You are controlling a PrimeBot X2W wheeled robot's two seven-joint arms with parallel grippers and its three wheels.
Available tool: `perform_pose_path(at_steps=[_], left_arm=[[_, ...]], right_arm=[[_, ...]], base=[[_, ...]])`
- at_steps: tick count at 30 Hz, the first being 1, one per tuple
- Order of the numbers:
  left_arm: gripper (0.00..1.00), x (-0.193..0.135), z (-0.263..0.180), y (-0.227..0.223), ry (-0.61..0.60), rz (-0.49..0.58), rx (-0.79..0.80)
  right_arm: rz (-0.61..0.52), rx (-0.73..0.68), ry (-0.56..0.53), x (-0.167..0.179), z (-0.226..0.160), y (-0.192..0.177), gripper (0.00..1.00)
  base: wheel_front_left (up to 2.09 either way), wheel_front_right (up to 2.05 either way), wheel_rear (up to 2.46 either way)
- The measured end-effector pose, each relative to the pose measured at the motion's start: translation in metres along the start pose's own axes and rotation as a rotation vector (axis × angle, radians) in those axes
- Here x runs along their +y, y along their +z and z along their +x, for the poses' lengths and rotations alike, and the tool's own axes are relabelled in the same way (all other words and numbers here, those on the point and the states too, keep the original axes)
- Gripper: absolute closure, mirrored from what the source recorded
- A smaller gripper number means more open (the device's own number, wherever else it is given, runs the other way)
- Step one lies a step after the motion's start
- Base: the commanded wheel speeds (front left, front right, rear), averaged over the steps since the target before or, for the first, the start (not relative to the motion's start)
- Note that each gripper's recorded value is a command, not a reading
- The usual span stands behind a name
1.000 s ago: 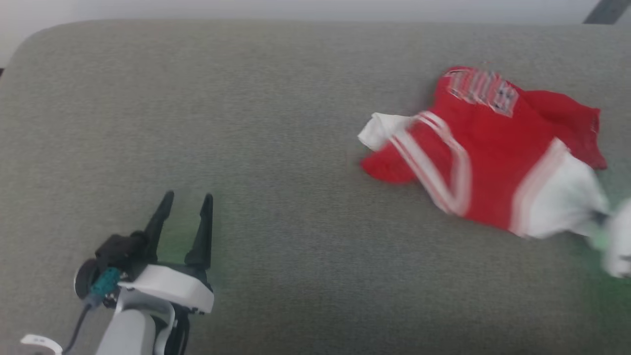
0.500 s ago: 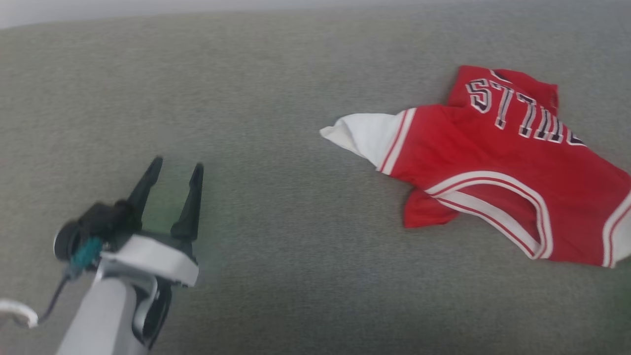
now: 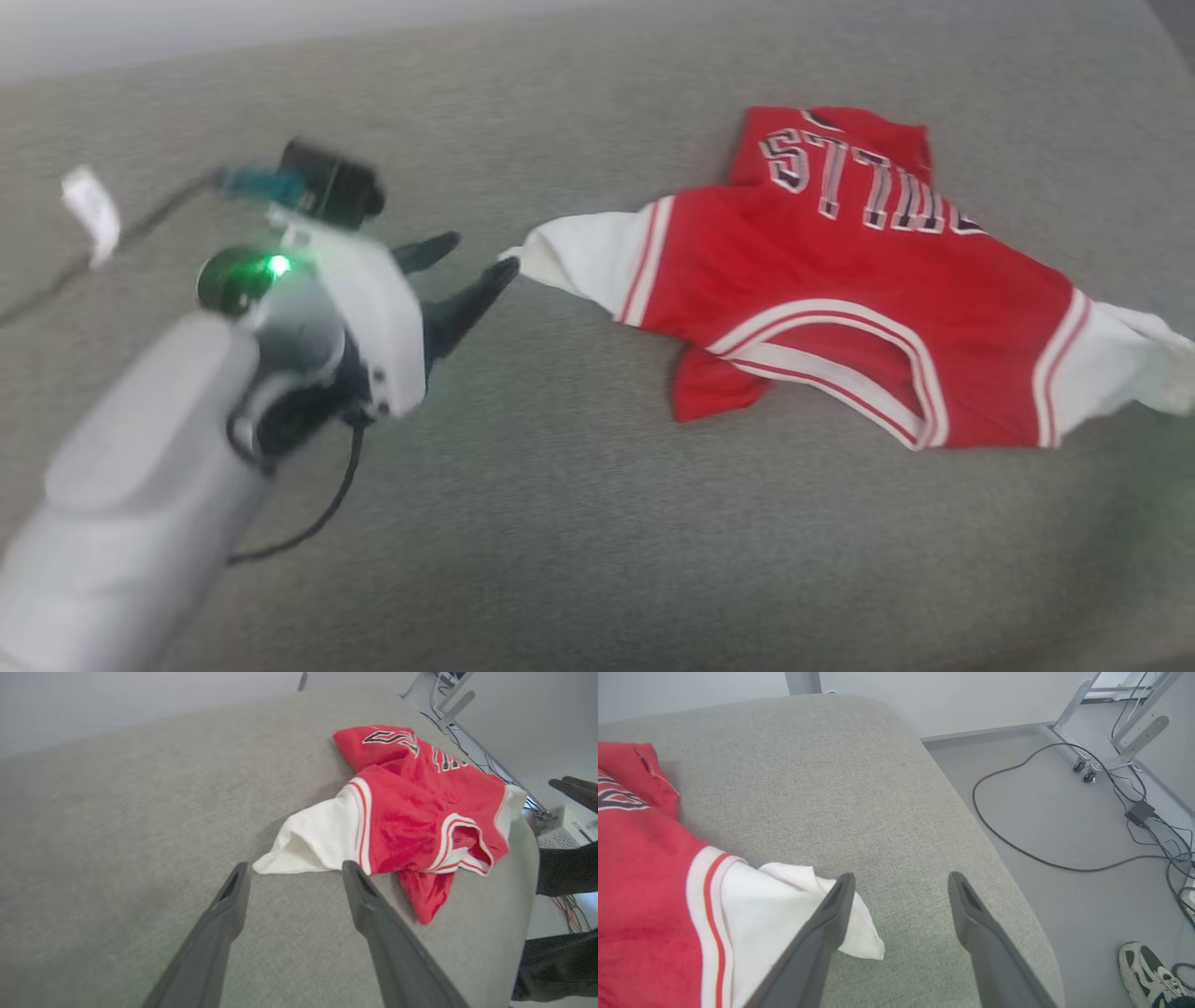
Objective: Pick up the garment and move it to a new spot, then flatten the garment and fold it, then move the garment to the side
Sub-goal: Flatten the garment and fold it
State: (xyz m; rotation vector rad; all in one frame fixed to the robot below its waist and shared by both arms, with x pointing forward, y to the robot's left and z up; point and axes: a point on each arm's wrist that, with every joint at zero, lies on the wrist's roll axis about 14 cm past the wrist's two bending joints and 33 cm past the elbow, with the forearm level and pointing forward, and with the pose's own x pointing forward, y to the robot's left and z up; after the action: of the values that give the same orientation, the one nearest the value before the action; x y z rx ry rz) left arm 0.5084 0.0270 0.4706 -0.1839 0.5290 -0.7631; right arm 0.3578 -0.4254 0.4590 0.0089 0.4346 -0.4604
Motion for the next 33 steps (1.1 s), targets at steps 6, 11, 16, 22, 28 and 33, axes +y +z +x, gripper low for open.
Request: perform_pose_path(at_steps=[6, 11, 16, 22, 28, 33], left_arm=[[0.0, -0.007, 0.027, -0.032, -0.074, -0.103, 0.375], [0.0, 0.016, 0.052, -0.024, -0.009, -0.042, 0.455], [0.0, 0.03, 0.074, -0.042, 0.024, 0.004, 0.542], [0.74, 0.022, 0.091, -0.048, -0.02, 0.018, 0.567], [1.0, 0.001, 0.082, -0.049, -0.095, -0.017, 0.566], [1.0, 0.015, 0.071, -0.012, -0.044, 0.063, 0.384]], right_arm=[[0.008, -0.004, -0.015, 0.0, -0.012, -0.007, 0.0], [0.011, 0.024, -0.012, 0.007, -0.015, -0.019, 0.0], [-0.002, 0.049, -0.022, 0.006, -0.015, -0.028, 0.0], [-0.009, 0.059, -0.037, 0.002, -0.015, -0.032, 0.0], [-0.015, 0.037, -0.018, 0.008, -0.009, -0.025, 0.0], [-0.019, -0.005, 0.028, 0.023, -0.003, -0.009, 0.0]], base=[[0.0, 0.0, 0.0], [0.0, 0.0, 0.0], [0.0, 0.0, 0.0], [0.0, 0.0, 0.0], [0.0, 0.0, 0.0], [0.0, 0.0, 0.0]])
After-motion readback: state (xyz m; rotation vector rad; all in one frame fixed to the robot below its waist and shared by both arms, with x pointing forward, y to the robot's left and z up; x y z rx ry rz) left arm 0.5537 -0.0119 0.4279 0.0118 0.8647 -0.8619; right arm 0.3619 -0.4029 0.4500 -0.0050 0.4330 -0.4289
